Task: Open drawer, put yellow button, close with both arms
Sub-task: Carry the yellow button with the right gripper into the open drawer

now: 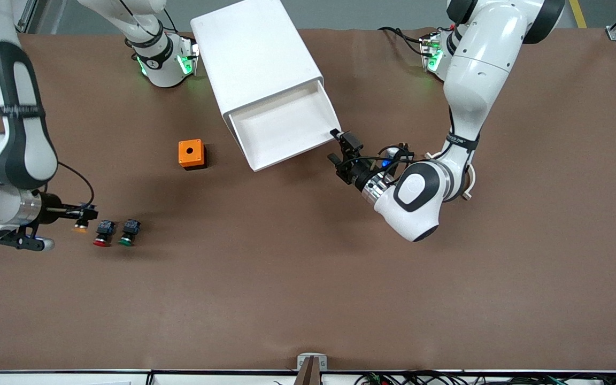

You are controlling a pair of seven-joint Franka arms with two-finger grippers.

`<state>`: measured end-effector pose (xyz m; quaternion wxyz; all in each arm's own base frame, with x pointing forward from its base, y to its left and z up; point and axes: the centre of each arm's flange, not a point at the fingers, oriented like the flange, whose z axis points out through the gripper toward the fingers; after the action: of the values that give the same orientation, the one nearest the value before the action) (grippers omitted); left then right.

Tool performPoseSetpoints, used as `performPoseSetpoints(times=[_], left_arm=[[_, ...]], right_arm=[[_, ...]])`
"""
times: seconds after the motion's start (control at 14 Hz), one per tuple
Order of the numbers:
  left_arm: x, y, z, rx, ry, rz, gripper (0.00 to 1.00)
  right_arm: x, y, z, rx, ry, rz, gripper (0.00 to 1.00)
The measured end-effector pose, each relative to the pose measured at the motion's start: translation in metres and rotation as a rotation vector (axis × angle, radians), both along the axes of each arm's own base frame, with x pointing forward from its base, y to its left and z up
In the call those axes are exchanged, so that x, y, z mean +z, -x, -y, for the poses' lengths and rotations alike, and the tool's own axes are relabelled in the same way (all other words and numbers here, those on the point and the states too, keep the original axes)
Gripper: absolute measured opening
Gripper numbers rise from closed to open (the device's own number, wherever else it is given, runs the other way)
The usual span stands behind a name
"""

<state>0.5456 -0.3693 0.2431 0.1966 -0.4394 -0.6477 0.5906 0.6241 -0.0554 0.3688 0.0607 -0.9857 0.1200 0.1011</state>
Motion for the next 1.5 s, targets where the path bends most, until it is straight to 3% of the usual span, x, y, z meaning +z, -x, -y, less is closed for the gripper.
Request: performPoseSetpoints(times=[0.14,0.43,0.64,0.79,1.14,1.5], left_arm=[[0.014,-0.011,-0.005,-0.011,0.080,0.074,1.00],[0.040,-0.033,-0.029,-0.068,0.281,0.265,1.00],[0.049,-0.042,-0.048,-0.205,0.386,0.463,1.00],[0.047,-0.043,-0.055,-0.308,0.447,0.562,1.00],[0.079,-0.053,-0.050,-0.534,0.480,0.861,1.00],[0.117,-0.048,-0.022,-0.662,0.395,1.084,1.00]], right_arm=[[0.048,0.014,-0.062,-0.092,-0.027,-0.031,0.41],[0.113,0.062,-0.196,-0.255,0.020,-0.041,0.41],[0.135,0.103,-0.288,-0.347,0.054,-0.043,0.41],[0.137,0.129,-0.345,-0.411,0.065,-0.034,0.41],[0.127,0.177,-0.433,-0.509,0.068,-0.001,0.41],[0.090,0.204,-0.487,-0.572,0.113,0.026,0.41]])
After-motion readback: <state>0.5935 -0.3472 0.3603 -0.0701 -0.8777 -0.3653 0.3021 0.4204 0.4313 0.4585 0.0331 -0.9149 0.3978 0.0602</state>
